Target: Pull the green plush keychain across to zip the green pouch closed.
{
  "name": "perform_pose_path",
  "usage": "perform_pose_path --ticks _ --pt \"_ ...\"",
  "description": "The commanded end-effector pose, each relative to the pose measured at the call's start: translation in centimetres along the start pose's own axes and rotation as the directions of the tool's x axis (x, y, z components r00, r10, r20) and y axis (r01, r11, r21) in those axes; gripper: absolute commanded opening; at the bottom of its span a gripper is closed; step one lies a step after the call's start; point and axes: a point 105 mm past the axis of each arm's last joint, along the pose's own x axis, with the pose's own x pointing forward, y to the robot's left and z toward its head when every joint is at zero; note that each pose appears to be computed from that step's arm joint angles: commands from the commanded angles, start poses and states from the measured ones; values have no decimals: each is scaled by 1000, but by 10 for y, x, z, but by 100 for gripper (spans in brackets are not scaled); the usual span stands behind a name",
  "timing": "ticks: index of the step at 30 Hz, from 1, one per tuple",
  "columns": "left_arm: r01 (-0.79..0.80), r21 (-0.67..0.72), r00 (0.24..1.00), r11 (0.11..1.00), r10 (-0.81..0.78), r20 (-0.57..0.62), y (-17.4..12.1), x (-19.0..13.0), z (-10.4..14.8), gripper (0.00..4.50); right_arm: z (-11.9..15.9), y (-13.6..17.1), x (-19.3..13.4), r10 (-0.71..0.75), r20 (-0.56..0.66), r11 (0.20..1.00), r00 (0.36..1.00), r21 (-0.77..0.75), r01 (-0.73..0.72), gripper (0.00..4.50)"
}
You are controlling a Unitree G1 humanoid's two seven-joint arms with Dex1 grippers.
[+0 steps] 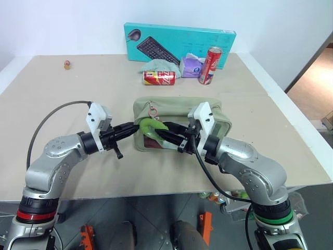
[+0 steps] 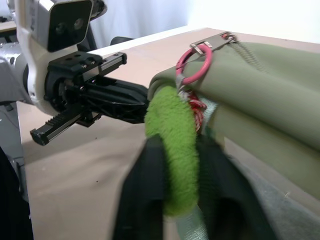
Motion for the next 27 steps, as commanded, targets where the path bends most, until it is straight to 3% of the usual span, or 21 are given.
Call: perform_pose_path --ticks 1,5,11,20,27 --pt "-13 39 1000 999 12 23 4 -2 13 0 10 1 -1 3 30 999 1000 -43 -1 1" --pt "-19 29 999 999 19 28 5 -1 13 0 15 -1 -4 8 34 998 999 -69 -6 1" --pt "-26 11 999 1000 26 20 6 -1 9 0 56 -7 -18 90 70 980 993 -181 -76 1" --pt "-36 -19 998 999 37 45 3 5 7 0 85 -42 -40 144 -82 911 986 -379 -165 1" --pt "-97 -18 992 995 98 83 7 7 12 0 103 -67 -42 122 -98 869 988 -470 -154 1"
